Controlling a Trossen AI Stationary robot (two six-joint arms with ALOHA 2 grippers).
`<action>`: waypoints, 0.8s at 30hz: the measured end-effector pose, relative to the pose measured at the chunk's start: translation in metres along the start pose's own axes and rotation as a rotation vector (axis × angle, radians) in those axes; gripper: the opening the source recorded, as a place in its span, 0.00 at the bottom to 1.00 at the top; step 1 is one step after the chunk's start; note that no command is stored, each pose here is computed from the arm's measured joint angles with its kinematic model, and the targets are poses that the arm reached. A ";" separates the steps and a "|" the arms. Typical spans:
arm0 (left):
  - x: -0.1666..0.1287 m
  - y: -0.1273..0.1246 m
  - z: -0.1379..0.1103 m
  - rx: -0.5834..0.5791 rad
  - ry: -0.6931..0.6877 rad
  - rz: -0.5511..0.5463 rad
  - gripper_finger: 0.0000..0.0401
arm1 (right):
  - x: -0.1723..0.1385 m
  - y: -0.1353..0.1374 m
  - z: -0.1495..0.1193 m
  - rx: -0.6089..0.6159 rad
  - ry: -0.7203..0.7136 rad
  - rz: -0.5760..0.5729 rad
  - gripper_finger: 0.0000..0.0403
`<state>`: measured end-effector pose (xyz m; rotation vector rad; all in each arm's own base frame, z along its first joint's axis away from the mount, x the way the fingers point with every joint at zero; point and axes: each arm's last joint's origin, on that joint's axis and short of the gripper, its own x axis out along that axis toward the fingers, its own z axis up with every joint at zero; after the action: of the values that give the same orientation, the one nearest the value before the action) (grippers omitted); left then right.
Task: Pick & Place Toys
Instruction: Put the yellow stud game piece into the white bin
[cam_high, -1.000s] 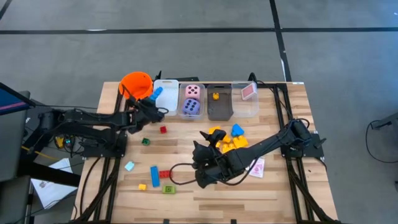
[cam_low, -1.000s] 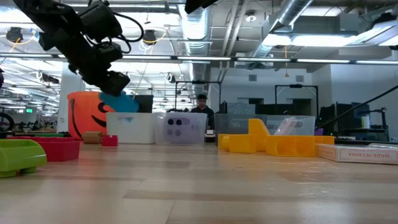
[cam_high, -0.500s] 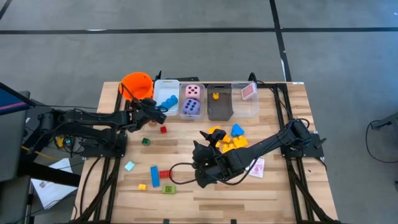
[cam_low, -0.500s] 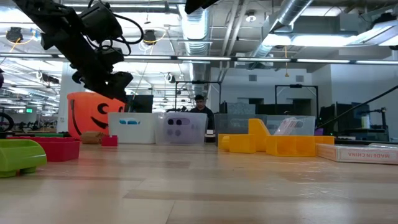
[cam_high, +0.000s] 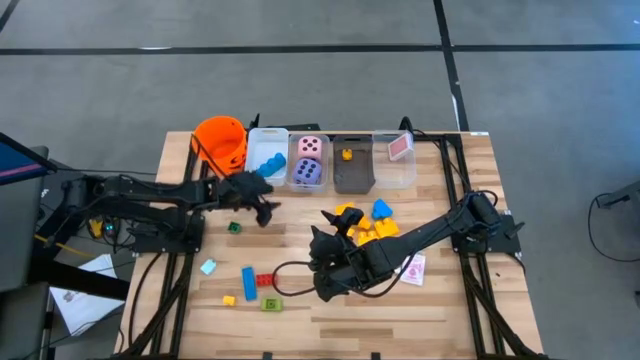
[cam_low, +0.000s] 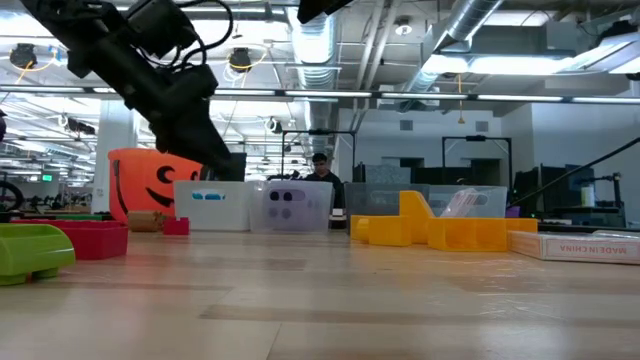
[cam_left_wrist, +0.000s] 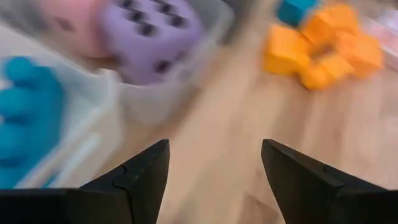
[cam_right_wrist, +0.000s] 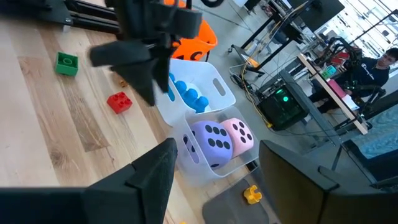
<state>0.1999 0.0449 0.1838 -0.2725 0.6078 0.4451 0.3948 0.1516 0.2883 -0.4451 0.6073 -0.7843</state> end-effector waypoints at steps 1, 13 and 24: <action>0.000 -0.003 -0.001 0.019 0.013 -0.026 0.61 | 0.000 0.000 0.000 0.000 0.000 0.000 0.56; -0.011 -0.040 -0.022 0.233 0.129 -0.271 0.58 | 0.000 0.003 -0.002 -0.014 0.048 0.107 0.56; -0.028 -0.080 -0.008 0.255 -0.142 -0.499 0.57 | -0.030 -0.003 -0.032 -0.267 0.144 0.059 0.56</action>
<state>0.2138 -0.0364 0.2030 -0.1389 0.4313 -0.0941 0.3557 0.1675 0.2764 -0.6156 0.8612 -0.6848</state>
